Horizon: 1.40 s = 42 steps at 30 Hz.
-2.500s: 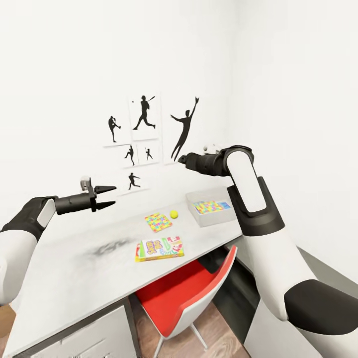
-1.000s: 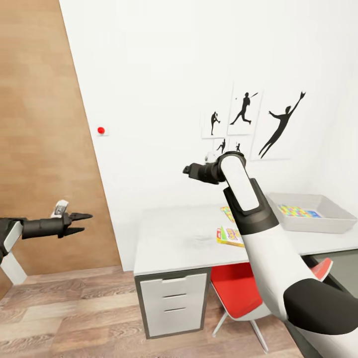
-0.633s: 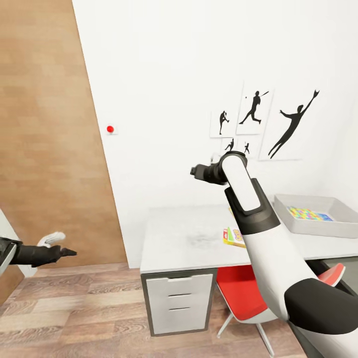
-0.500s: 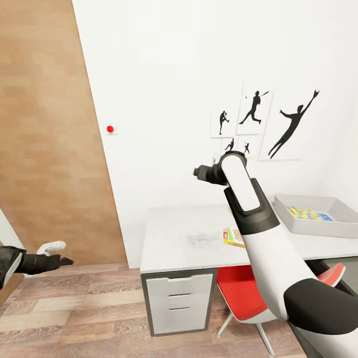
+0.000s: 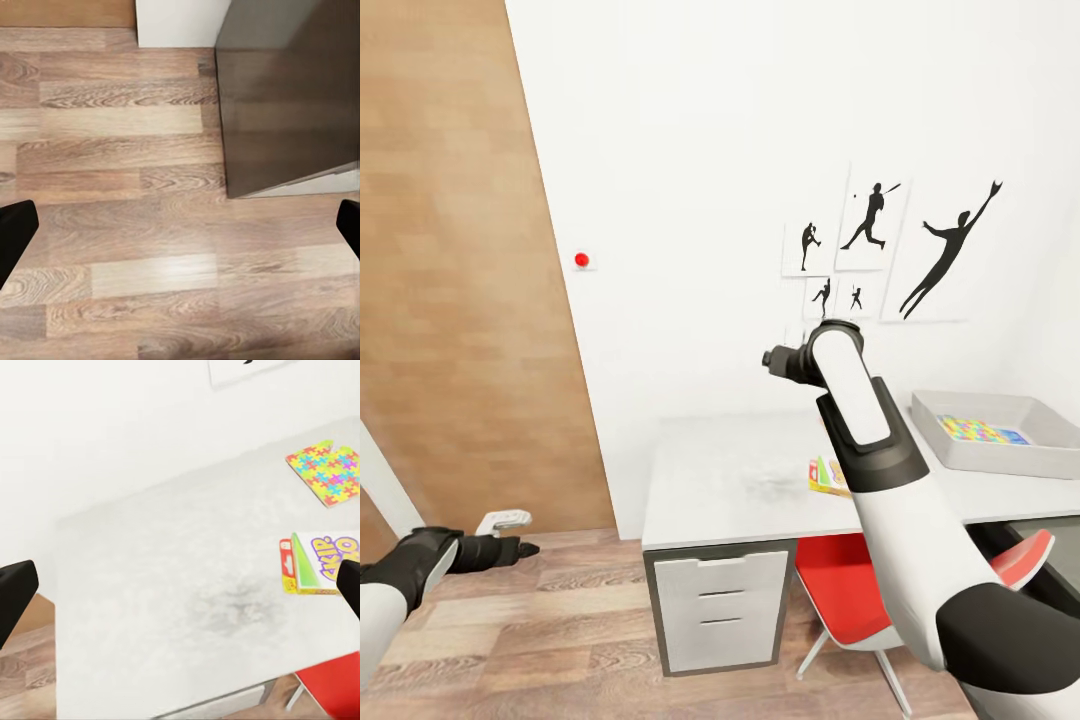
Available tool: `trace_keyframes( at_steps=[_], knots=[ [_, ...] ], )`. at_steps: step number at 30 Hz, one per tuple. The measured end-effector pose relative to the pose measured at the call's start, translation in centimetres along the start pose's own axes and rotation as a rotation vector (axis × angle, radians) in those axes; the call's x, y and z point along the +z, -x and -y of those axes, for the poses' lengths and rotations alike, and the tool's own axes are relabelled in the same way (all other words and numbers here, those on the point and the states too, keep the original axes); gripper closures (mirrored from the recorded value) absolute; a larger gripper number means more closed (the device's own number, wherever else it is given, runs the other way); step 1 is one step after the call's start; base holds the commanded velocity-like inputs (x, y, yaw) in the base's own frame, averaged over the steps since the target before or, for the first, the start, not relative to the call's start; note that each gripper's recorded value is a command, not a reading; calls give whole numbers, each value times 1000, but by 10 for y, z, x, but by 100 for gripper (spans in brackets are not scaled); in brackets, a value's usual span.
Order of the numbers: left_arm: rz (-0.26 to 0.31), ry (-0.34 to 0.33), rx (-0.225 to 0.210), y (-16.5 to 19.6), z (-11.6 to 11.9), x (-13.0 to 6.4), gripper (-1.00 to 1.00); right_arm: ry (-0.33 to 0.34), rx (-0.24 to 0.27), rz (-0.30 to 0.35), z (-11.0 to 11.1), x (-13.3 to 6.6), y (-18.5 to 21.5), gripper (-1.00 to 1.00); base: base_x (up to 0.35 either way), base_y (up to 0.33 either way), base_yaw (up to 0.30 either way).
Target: Put all the toys in the child's room - the three board games (two on the bed and one on the table), the two jigsaw puzzles on the table, and the tennis ball on the table - inside the toy box on the table in the child's room.
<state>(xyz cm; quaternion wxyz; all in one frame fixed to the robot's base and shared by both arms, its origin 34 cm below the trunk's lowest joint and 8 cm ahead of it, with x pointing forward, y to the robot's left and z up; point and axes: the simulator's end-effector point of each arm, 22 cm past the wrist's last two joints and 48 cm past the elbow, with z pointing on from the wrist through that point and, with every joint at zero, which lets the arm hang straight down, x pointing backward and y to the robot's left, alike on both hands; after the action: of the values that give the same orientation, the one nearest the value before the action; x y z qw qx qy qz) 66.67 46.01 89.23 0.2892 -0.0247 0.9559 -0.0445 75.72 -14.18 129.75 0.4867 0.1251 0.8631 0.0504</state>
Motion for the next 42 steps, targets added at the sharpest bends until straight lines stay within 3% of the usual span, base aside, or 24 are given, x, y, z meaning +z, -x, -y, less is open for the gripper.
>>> trace_keyframes(
  at_steps=[19,24,34,42],
  knots=[
    [4,-6,8,-3,6,5,-100,-17,9,-14,6,4,-7,-100,0,0,0],
    [-4,-6,7,-7,6,7,-100,-60,15,-32,19,10,-12,-100,0,0,0],
    [-8,-2,12,-13,3,13,-100,-145,56,-145,56,43,-39,-100,0,0,0],
    [-15,-2,-14,-17,-11,12,-100,-218,58,-207,93,66,-56,-100,0,0,0]
  ],
)
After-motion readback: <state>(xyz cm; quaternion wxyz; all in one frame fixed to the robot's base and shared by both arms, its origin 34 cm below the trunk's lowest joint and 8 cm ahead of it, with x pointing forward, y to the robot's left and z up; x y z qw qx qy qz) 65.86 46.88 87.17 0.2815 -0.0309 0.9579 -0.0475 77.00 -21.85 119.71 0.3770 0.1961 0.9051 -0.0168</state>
